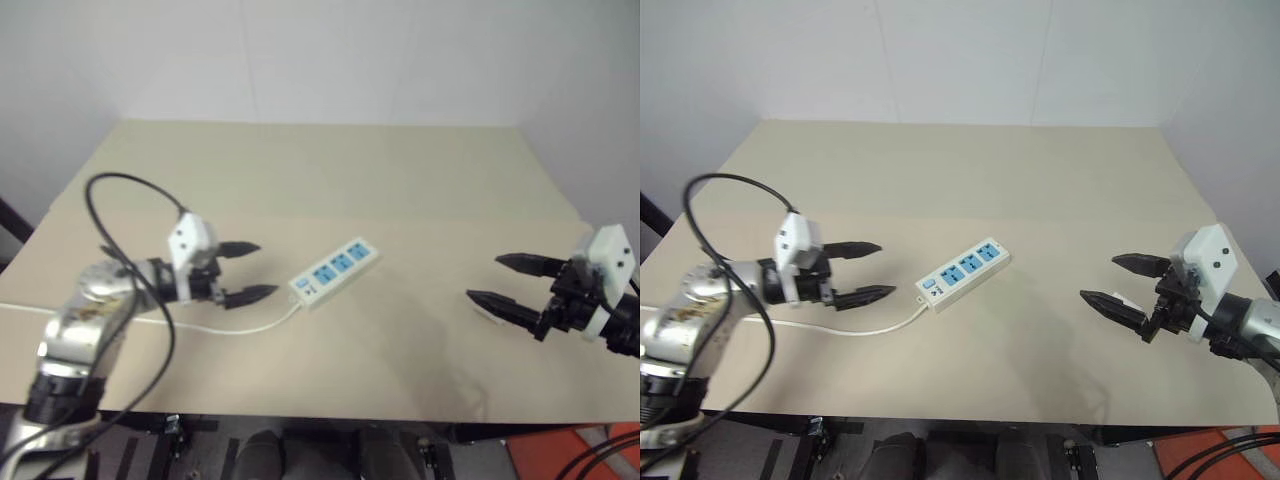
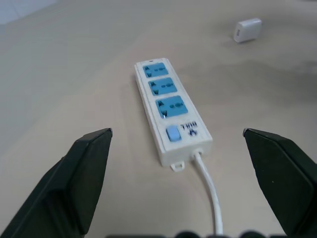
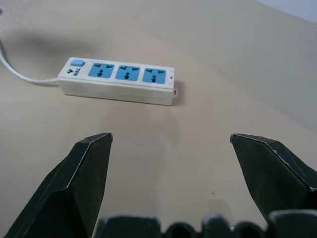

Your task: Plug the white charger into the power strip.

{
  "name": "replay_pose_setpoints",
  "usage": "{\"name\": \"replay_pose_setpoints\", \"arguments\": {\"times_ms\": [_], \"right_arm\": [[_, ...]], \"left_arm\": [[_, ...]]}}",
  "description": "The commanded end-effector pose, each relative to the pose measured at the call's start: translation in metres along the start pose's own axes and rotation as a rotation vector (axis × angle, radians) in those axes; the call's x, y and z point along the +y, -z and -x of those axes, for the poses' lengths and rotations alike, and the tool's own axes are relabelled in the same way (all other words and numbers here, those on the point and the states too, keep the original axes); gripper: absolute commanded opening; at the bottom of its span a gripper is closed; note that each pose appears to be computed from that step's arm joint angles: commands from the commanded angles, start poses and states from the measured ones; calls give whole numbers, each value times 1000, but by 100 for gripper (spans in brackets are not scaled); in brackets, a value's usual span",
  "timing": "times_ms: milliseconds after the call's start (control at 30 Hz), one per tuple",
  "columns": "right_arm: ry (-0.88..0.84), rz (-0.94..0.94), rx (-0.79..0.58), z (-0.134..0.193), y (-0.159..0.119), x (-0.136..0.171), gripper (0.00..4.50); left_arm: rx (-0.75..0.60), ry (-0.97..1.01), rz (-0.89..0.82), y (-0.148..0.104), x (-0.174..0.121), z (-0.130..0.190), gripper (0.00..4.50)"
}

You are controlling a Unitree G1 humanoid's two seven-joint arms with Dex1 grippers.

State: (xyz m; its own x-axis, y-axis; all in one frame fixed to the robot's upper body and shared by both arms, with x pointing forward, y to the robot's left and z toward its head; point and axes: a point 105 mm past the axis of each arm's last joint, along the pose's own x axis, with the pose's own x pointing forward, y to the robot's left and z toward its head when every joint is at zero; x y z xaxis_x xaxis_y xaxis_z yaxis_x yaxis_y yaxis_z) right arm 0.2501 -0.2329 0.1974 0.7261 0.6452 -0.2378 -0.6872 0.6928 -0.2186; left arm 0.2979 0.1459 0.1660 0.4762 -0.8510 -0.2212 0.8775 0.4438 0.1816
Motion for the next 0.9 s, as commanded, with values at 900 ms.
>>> {"name": "replay_pose_setpoints", "arguments": {"times_ms": [900], "right_arm": [[-36,19,-85,-17,-6,21,450]], "left_arm": [[-83,-98,72,52,-19,-83,449]]}}
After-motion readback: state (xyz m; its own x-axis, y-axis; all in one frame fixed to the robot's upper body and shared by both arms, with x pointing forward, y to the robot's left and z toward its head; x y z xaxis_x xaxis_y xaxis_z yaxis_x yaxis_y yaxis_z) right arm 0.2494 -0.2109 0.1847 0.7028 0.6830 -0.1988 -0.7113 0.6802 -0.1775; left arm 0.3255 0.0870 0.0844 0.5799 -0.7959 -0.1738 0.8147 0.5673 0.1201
